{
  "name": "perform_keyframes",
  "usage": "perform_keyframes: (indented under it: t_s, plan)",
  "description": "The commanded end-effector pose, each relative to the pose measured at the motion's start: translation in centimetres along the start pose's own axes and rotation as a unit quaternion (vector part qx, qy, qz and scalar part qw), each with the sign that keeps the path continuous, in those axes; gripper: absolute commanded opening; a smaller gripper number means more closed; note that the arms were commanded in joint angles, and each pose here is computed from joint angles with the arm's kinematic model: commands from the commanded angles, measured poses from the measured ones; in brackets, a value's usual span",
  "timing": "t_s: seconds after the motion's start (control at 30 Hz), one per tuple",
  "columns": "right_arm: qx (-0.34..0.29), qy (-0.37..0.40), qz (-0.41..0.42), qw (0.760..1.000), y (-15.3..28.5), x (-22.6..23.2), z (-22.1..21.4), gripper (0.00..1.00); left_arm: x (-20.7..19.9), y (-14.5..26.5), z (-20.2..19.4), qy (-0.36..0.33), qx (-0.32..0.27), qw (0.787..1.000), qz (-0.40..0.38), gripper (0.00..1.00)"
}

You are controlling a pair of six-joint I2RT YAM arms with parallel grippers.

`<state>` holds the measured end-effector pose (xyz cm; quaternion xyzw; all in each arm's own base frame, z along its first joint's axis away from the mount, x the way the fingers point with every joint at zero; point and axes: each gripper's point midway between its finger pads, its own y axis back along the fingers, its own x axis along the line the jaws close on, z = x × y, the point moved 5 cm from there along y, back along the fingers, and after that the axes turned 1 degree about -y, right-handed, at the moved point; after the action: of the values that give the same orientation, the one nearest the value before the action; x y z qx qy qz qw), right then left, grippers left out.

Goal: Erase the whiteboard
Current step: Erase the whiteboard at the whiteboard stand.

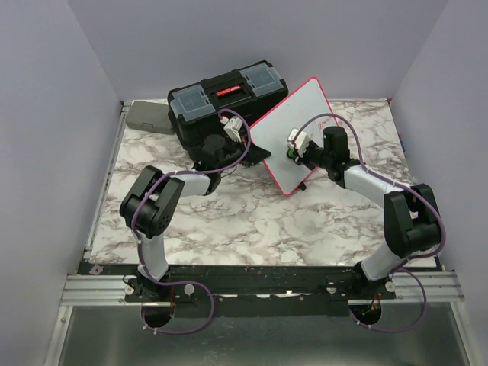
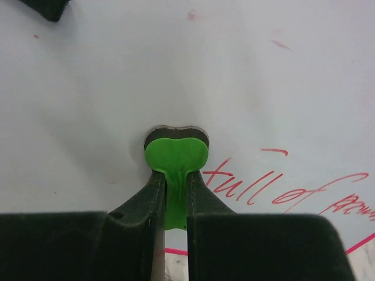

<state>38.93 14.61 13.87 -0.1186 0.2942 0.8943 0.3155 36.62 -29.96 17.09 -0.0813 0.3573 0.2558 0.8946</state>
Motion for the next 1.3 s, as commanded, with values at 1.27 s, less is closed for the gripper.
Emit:
perform_keyframes:
  t_s: [1.27]
  plan:
    - [-0.057, -0.163, -0.142, 0.975, 1.4, -2.0, -1.3, 0.01, -3.6, -0.1, -2.0, 0.011, 0.053, 0.995, -0.087, 0.00]
